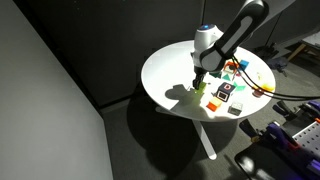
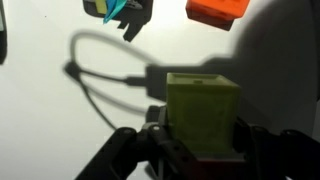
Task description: Lift the light green building block and put it on the orange dice
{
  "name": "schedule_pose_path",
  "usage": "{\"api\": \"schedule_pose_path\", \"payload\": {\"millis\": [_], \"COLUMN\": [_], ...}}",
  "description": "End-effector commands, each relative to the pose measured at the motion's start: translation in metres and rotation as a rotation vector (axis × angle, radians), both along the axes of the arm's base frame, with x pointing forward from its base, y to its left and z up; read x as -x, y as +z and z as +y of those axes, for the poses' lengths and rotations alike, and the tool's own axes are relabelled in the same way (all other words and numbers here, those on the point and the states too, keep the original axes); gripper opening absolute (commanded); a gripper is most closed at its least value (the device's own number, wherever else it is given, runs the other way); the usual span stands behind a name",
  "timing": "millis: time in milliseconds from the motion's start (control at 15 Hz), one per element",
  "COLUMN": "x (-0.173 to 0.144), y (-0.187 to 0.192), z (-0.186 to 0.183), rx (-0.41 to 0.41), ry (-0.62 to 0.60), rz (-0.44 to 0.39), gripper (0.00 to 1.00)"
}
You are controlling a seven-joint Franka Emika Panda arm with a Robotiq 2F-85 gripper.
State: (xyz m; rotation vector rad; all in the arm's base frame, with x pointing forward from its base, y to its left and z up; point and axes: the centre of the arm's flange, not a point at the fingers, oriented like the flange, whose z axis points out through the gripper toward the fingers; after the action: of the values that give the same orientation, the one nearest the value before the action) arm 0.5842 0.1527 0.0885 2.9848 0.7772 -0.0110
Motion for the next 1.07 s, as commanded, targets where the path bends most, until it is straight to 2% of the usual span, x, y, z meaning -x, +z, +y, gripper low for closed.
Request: {"api": "schedule_pose_path", "payload": {"millis": [0, 267, 600, 1000], "x": [-0.013, -0.026, -0.038, -0.046], "y": [0.03, 0.049, 0.069, 0.091], "z": [-0.012, -0.034, -0.07, -0.109], "rx": [-0.02, -0.025, 0.01, 0.055], "ry": [-0.05, -0.14, -0.26, -0.387], "rz": [0.027, 0.066, 0.106, 0.07], "gripper": [0.29, 0.29, 0.29, 0.29]}}
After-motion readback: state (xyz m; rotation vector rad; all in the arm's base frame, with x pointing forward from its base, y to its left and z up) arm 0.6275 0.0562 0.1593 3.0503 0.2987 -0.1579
